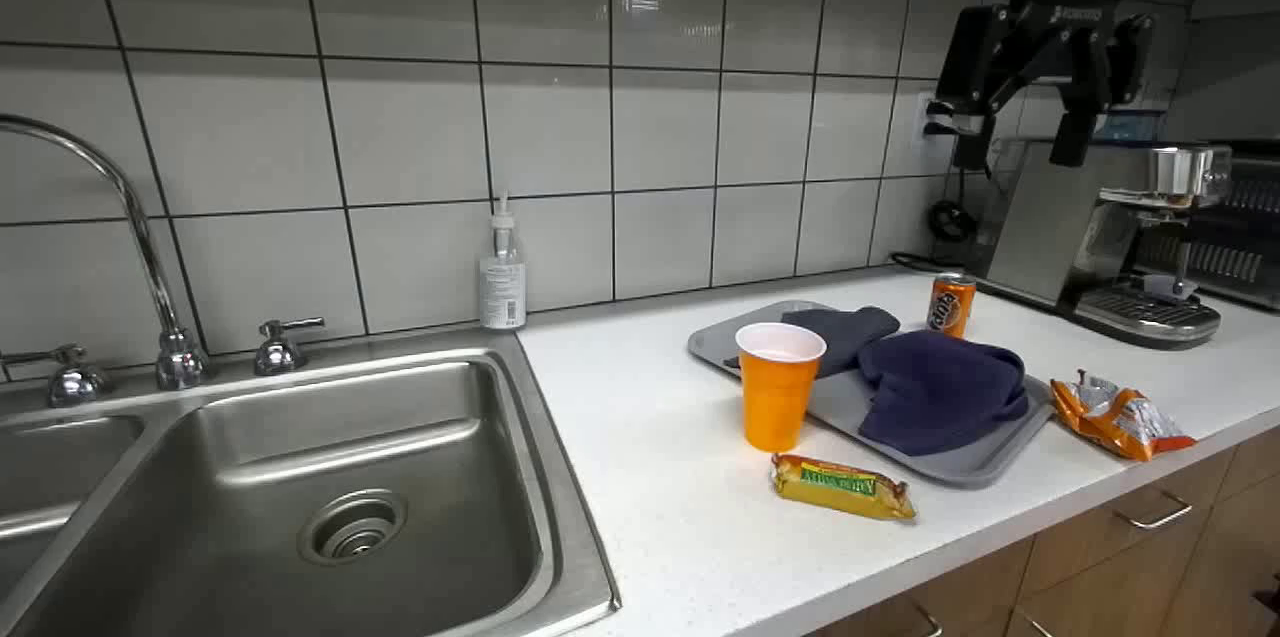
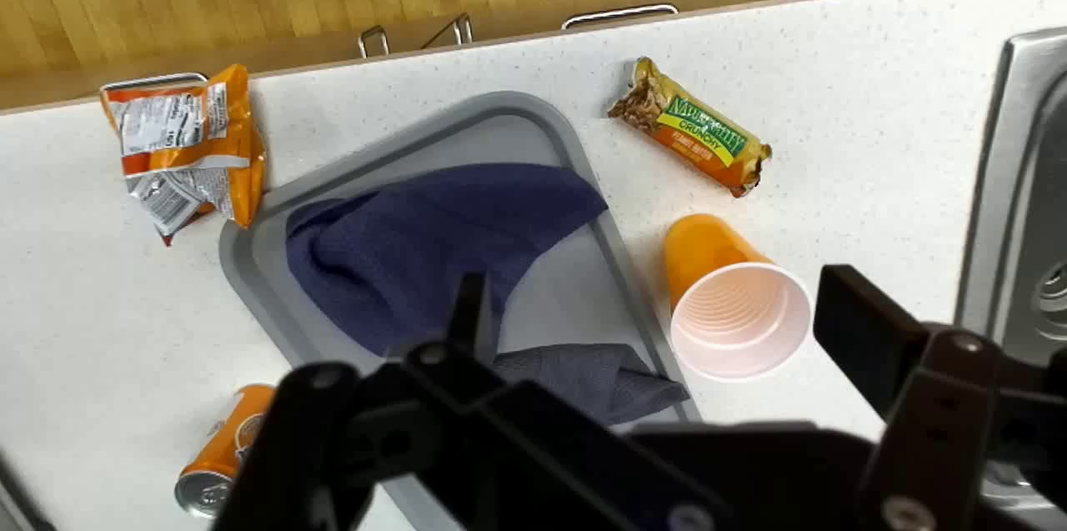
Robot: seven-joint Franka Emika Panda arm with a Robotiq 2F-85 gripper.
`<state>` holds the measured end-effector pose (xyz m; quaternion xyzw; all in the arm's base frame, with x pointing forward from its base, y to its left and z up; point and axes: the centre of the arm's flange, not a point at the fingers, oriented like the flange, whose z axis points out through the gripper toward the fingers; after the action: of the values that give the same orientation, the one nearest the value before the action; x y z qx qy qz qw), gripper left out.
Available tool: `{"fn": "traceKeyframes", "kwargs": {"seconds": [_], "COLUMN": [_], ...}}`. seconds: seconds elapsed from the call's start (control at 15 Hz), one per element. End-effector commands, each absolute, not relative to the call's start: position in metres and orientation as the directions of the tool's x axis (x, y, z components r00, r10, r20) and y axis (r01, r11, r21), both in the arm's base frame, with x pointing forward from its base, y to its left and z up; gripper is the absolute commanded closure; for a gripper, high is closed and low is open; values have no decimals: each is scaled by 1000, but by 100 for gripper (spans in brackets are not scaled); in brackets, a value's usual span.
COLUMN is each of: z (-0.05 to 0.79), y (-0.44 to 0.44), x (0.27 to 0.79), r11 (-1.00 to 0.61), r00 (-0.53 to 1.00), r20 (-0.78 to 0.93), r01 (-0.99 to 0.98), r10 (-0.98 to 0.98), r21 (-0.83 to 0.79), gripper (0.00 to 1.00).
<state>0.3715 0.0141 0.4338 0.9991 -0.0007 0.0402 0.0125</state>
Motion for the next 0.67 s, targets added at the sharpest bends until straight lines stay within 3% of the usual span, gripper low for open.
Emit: {"fn": "traceKeyframes", "kwargs": {"seconds": [0.0, 0.6], "z": [434, 431], "y": [14, 12], "x": [372, 374], "r11": [-1000, -1000], "r00": [997, 994], "r20": [80, 111], "r01": [-2, -5], "r10": [0, -2], "r21": [25, 28], "gripper": [0, 0]}}
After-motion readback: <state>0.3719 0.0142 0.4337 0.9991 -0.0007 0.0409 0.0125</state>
